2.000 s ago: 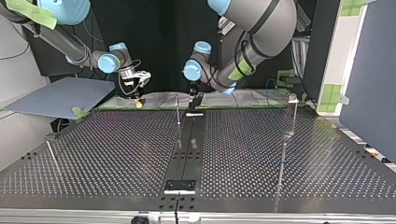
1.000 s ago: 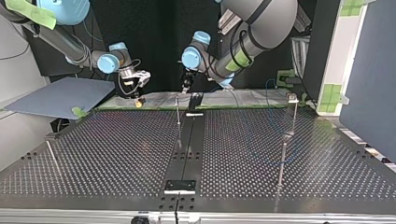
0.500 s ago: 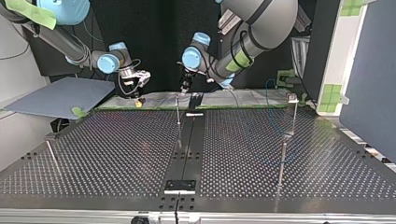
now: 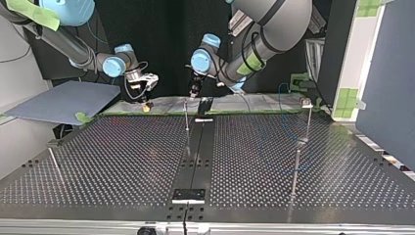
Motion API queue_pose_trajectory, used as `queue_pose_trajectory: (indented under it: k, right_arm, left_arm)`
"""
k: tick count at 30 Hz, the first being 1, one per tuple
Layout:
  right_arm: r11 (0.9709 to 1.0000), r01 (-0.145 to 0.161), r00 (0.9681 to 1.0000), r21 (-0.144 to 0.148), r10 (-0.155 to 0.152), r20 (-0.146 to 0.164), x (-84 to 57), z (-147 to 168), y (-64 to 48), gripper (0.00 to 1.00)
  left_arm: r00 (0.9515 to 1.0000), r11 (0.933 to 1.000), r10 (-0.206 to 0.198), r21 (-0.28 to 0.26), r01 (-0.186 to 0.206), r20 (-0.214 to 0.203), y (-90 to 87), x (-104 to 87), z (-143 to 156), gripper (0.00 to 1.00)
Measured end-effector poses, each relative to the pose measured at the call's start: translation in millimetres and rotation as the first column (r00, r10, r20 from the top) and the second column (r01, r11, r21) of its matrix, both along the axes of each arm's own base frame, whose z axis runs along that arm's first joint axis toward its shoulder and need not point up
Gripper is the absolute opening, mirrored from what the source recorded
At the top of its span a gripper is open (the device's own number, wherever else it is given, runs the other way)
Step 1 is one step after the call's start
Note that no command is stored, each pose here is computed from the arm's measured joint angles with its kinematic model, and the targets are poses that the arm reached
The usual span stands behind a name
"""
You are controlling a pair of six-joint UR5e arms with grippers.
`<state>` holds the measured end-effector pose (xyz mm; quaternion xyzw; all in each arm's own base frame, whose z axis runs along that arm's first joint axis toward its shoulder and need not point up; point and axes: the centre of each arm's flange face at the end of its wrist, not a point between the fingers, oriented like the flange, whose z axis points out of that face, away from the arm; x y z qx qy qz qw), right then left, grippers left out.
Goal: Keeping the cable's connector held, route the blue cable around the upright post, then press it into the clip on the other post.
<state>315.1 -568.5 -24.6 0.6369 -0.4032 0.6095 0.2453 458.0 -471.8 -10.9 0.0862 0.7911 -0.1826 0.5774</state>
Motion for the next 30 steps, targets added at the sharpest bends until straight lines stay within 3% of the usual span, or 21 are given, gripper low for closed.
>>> queue_pose_trajectory:
  k: [12, 21, 30]
  right_arm:
    - [1.0, 0.0, 1.0, 0.0, 0.0, -0.001, 0.1, -0.1, 0.2, 0.0]
    - [1.0, 0.002, 1.0, 0.0, -0.002, -0.001, -0.4, -0.2, -0.1, 0.0]
    - [1.0, 0.003, 1.0, 0.001, -0.003, -0.001, -1.3, -0.3, -0.6, 0.0]
  left_arm:
    - [0.9997, 0.9995, -0.014, 0.028, 0.014, 0.018, -2.1, -0.9, 2.2, 1.0]
    - [0.998, 0.9996, -0.027, 0.004, 0.027, 0.057, -10.8, -0.1, 25.8, 1.0]
    - [0.999, 0.9995, -0.027, 0.017, 0.027, 0.034, -9.6, -3.1, 26.0, 1.0]
